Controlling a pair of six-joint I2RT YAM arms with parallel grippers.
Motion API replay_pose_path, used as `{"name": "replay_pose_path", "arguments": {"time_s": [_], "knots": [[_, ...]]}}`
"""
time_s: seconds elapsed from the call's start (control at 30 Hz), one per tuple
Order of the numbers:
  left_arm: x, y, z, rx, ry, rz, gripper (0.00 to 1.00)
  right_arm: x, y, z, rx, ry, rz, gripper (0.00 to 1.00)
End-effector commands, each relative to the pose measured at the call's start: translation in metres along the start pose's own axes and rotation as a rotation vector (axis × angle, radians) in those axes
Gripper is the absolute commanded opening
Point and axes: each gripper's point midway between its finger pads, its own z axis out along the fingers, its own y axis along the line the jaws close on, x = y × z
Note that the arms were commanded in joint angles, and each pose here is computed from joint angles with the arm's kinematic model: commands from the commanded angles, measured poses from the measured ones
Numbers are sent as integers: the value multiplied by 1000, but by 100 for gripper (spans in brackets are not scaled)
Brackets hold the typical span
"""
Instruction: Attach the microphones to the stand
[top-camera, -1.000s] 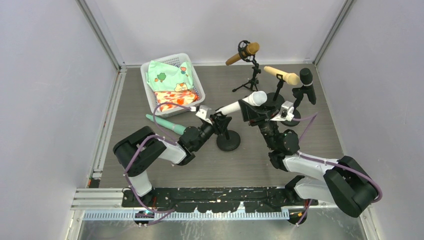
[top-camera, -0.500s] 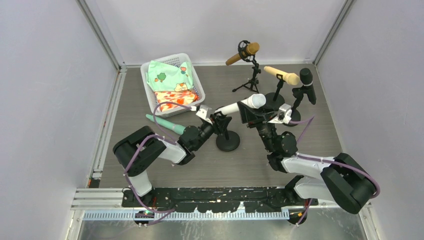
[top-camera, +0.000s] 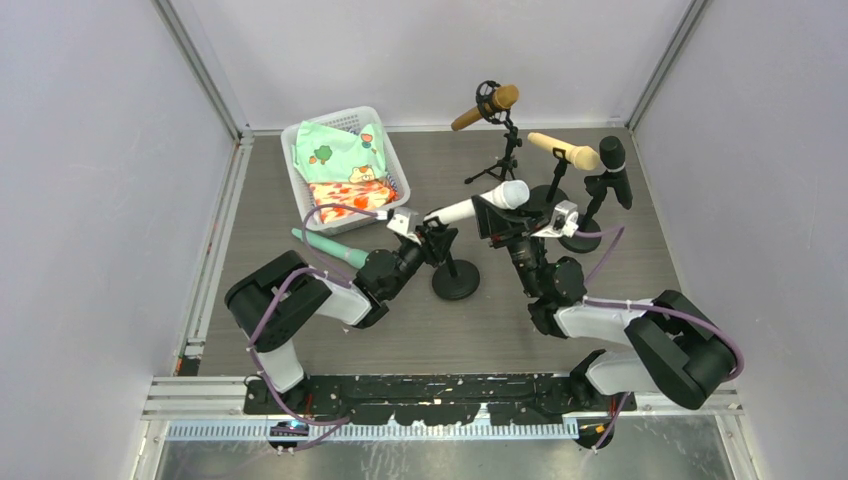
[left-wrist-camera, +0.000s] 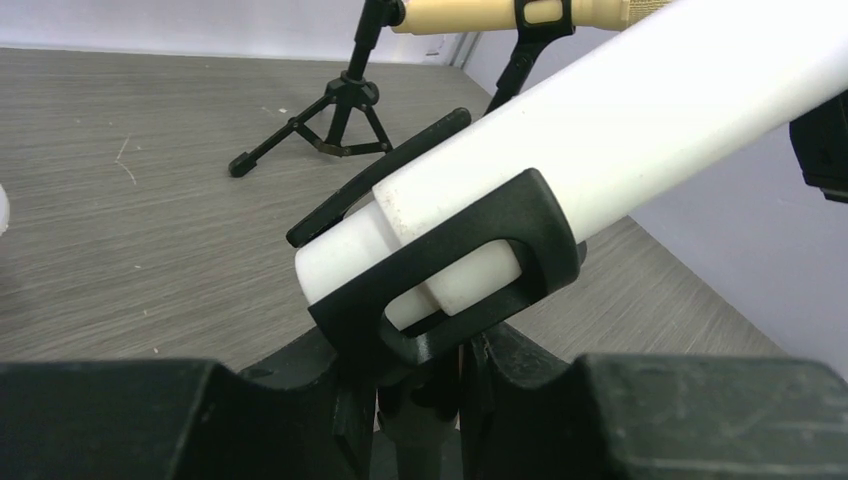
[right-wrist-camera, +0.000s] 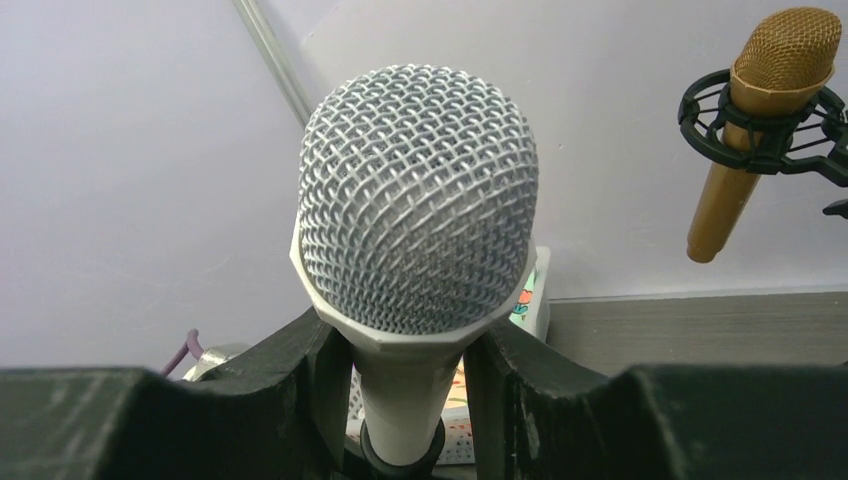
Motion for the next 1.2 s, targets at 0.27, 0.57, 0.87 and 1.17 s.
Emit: {"name": "replay_pose_path", "arguments": {"time_s": [0.27, 0.57, 0.87, 1.17], "knots": [[-24, -38, -3, 124, -80, 42, 0, 29, -1, -39, 5, 201, -61, 47], [-23, -35, -5, 118, -76, 56, 0, -24, 2, -51, 84, 173, -74, 74], [-29, -28, -9, 134, -77, 75, 0, -57, -9, -86, 294, 343, -52, 76], [-32, -30, -18, 259, -46, 146, 0, -91, 18, -89, 370, 555, -9, 78]]}}
